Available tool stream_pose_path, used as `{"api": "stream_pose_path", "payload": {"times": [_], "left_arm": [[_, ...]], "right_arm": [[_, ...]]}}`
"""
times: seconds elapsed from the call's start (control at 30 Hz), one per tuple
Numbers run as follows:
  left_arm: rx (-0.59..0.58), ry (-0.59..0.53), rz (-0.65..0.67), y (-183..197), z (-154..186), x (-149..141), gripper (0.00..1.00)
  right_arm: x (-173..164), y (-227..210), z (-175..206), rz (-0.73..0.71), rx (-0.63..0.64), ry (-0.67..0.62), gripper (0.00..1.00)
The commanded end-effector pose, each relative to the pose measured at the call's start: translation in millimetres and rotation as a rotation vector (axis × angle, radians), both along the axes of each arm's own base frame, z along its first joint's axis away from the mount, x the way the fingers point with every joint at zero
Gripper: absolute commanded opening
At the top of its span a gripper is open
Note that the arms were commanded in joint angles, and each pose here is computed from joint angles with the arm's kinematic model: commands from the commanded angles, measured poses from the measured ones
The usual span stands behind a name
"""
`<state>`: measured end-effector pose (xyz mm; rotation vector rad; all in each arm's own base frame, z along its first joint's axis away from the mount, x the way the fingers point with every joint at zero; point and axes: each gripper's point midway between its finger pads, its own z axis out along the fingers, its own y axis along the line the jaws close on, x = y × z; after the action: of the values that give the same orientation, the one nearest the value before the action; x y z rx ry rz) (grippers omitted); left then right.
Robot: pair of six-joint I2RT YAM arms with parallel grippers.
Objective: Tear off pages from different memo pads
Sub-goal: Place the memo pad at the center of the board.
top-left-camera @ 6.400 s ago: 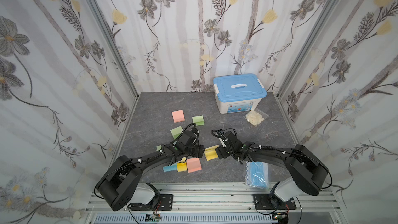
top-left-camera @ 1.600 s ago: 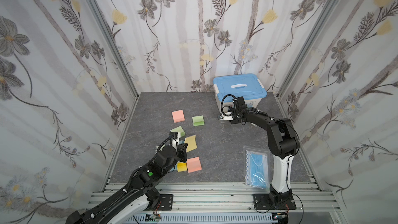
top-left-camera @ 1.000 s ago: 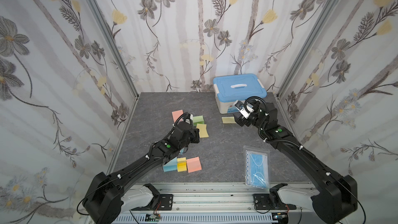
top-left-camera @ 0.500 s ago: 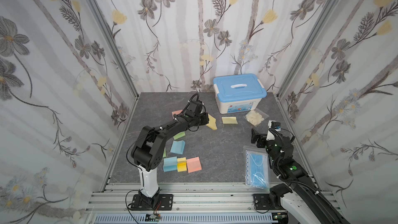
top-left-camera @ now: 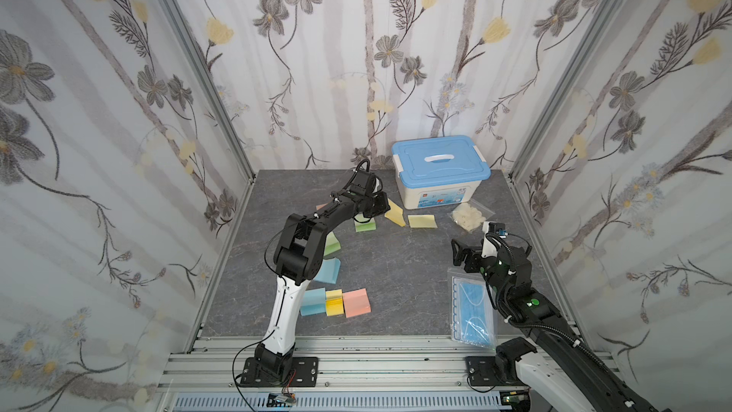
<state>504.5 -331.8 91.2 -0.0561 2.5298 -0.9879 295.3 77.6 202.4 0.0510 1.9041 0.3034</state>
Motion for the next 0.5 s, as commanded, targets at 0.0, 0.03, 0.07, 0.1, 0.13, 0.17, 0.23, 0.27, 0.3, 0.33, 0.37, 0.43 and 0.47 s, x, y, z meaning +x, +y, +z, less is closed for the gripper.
{"api": "stream_pose_path", "payload": {"times": [0.0, 0.03, 0.07, 0.1, 0.13, 0.17, 0.23, 0.27, 0.3, 0.33, 0.37, 0.43, 0.47], "left_arm": [[0.026, 0.012, 0.006, 1, -4, 4, 0.00], [0.026, 0.017, 0.006, 0, -6, 5, 0.00], [0.029, 0.021, 0.006, -1, -7, 6, 0.00], [0.032, 0.026, 0.010, -1, -8, 7, 0.03], [0.044, 0.031, 0.015, 1, -11, 7, 0.09], [0.064, 0.031, 0.024, 3, -11, 9, 0.16], [0.123, 0.030, 0.036, 11, -15, 11, 0.24], [0.162, 0.024, 0.044, 16, -14, 12, 0.32], [0.201, 0.015, 0.048, 21, -12, 13, 0.39], [0.228, 0.003, 0.046, 25, -9, 14, 0.45], [0.259, -0.015, 0.043, 30, -5, 15, 0.49], [0.311, -0.043, 0.040, 38, 5, 14, 0.57], [0.338, -0.059, 0.038, 43, 10, 14, 0.60]], "right_arm": [[1, 0, 12, -0.005, 0.012, -0.046, 1.00], [1, 1, 12, -0.001, 0.010, -0.046, 1.00], [2, 1, 12, 0.001, 0.010, -0.046, 1.00], [2, 1, 11, 0.002, 0.006, -0.044, 1.00], [2, 2, 10, 0.004, 0.003, -0.042, 1.00], [2, 3, 10, 0.006, 0.001, -0.039, 1.00], [2, 4, 9, 0.012, -0.002, -0.036, 1.00], [3, 5, 9, 0.015, -0.003, -0.037, 1.00], [2, 6, 9, 0.019, -0.006, -0.035, 1.00], [2, 7, 8, 0.024, -0.010, -0.033, 1.00], [2, 8, 8, 0.027, -0.014, -0.033, 1.00], [2, 10, 6, 0.029, -0.022, -0.027, 1.00], [3, 11, 5, 0.031, -0.027, -0.022, 1.00]]}}
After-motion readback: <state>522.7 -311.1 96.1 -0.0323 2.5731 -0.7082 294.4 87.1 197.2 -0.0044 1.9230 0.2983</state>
